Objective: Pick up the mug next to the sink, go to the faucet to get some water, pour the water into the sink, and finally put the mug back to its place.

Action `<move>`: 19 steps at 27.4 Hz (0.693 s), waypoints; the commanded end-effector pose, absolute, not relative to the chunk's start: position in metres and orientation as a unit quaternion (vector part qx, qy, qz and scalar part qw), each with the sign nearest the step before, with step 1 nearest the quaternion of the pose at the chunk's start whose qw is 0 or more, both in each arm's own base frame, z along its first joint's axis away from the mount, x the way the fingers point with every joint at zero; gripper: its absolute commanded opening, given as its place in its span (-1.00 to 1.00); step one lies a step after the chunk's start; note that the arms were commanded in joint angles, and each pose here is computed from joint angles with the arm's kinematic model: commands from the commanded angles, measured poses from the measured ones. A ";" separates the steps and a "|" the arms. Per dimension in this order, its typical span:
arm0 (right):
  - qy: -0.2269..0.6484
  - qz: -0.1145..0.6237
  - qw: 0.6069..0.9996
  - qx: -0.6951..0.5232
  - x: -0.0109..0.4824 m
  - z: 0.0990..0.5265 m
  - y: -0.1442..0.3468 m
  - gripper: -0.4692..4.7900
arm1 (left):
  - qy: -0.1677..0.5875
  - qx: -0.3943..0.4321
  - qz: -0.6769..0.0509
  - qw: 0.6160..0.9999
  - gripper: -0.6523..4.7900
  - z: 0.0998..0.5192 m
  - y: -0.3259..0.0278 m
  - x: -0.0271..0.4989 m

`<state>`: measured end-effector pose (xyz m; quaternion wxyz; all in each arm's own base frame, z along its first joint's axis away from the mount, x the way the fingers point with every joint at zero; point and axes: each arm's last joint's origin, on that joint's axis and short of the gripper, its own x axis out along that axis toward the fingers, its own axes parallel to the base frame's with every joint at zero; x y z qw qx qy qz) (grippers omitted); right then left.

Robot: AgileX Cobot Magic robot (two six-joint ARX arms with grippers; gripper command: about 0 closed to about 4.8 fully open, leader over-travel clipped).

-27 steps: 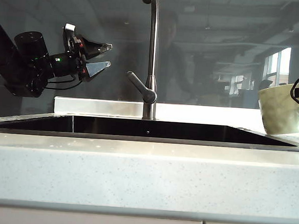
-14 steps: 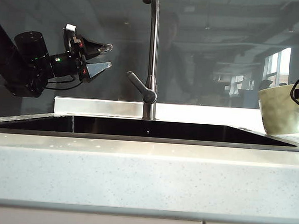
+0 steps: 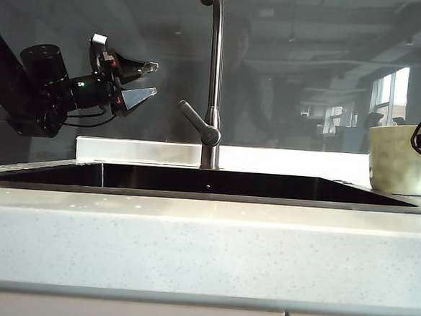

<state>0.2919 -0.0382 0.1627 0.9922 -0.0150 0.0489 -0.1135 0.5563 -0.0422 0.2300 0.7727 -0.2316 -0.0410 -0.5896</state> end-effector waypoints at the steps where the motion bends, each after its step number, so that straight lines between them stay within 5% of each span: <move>1: 0.040 -0.116 0.992 -0.014 0.293 0.166 -0.039 -0.25 | -0.047 -0.226 -0.594 0.771 1.00 0.235 -0.044 0.555; 19: 0.065 -0.151 0.986 -0.018 0.283 0.181 -0.039 -0.24 | -0.046 -0.227 -0.594 0.771 1.00 0.234 -0.043 0.555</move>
